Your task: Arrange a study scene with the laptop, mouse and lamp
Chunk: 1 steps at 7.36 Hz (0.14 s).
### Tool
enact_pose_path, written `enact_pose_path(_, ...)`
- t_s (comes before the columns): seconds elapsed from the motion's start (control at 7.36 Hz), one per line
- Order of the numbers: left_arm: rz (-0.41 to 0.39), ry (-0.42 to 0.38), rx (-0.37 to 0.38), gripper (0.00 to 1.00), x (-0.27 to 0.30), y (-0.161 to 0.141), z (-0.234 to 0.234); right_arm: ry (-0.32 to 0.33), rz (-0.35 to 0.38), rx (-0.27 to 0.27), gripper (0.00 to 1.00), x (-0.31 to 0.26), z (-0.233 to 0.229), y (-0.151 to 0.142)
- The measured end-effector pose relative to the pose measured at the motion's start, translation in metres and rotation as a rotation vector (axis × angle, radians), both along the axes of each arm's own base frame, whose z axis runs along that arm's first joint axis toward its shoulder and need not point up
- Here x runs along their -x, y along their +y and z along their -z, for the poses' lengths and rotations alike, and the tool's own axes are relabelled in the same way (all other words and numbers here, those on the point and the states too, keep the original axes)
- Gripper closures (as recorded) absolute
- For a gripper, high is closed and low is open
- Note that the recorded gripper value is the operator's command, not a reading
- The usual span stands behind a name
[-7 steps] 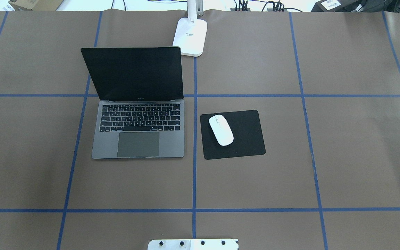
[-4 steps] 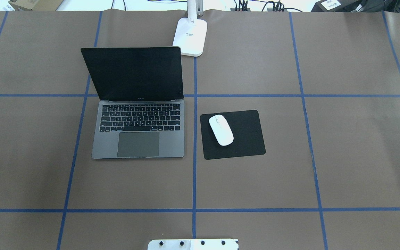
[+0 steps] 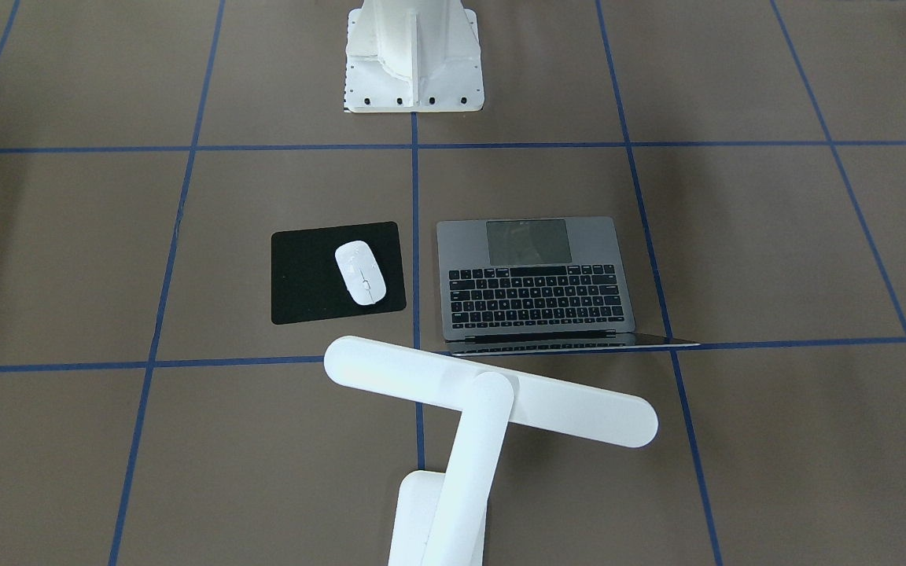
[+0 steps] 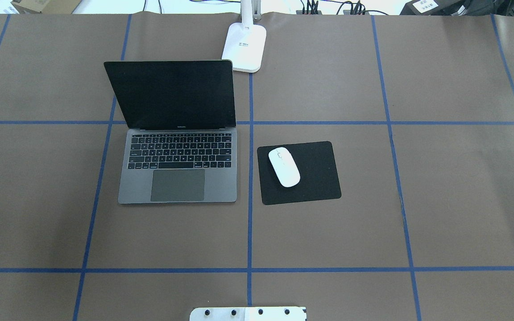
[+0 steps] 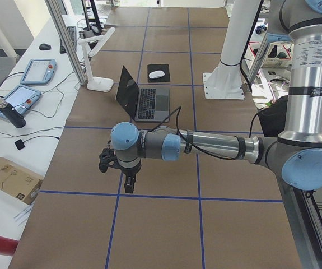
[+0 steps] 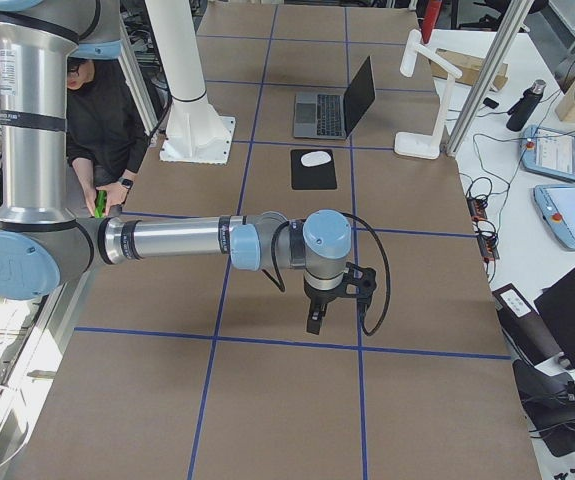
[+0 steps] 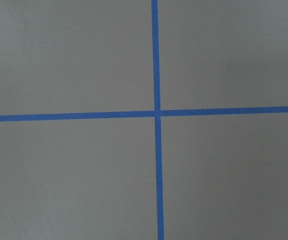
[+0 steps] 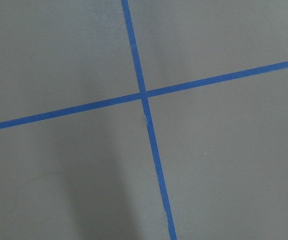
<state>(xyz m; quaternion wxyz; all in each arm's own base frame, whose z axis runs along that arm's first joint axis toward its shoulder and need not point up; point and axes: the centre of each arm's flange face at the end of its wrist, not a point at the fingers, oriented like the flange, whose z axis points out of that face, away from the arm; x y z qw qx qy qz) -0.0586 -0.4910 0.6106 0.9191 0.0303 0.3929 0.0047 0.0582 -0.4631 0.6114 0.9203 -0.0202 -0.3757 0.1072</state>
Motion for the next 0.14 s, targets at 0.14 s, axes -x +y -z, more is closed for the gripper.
enact_pose_path(0.14,0.000,0.005,-0.002,0.01,-0.0003,0.0040,0.0020,-0.001,0.000,0.001,0.01,0.0000,-0.0006,0.0005)
